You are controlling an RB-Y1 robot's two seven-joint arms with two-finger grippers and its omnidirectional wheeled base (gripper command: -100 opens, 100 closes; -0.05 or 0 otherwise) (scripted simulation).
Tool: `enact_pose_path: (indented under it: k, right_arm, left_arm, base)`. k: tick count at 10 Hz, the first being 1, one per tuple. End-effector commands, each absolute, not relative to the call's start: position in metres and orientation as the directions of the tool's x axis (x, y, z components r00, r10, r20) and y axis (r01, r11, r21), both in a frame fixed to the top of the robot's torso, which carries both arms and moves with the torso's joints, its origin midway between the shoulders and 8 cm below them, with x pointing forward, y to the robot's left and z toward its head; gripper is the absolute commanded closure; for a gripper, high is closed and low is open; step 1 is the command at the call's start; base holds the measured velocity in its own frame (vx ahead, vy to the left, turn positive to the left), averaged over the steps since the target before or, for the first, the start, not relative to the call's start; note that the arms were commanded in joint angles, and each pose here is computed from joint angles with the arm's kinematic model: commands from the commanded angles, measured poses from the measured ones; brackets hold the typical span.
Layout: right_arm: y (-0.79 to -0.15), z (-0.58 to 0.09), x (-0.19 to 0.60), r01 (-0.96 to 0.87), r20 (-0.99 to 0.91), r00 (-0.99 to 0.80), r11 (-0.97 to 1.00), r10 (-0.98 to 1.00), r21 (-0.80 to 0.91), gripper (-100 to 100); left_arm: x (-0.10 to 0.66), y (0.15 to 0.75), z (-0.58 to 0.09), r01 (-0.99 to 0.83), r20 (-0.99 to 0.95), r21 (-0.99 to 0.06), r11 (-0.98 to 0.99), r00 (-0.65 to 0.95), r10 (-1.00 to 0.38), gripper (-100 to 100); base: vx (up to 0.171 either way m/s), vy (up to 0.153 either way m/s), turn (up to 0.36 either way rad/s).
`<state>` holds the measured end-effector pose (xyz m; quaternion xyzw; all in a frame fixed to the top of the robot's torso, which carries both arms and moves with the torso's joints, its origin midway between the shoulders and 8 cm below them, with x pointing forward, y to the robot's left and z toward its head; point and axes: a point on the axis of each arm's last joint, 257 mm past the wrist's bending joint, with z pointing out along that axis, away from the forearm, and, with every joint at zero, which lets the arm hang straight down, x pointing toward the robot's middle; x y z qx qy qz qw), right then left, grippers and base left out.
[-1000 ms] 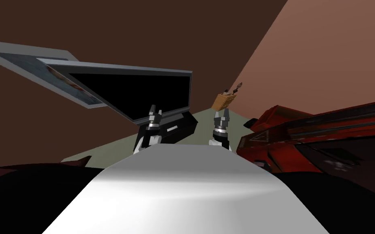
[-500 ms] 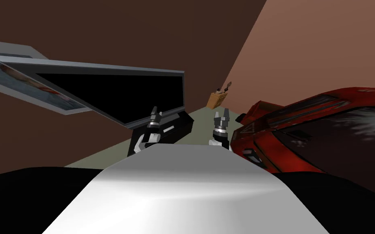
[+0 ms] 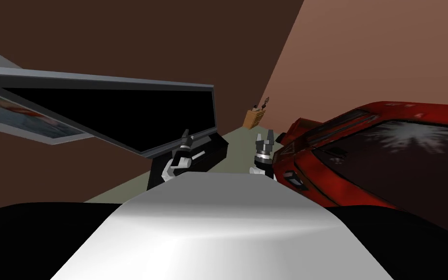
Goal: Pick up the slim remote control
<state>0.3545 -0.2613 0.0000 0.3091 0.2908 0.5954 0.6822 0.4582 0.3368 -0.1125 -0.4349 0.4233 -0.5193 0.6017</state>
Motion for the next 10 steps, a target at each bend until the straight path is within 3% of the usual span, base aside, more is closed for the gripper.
enact_pose_path:
  k: [1,10]
  right_arm:
    - [-0.261,0.0,0.355,-0.633,-0.029,0.122,0.1,0.992,0.768,0]
    - [-0.261,0.0,0.355,-0.633,-0.029,0.122,0.1,0.992,0.768,0]
  left_arm:
    - [0.468,0.353,-0.134,0.192,-0.044,-0.979,0.067,0.122,-0.992,-100]
    - [0.488,0.412,-0.221,-0.063,0.021,-0.997,-0.035,0.22,-0.975,-100]
  base:
    - [-0.019,-0.024,-0.144]
    - [-0.01,-0.021,-0.144]
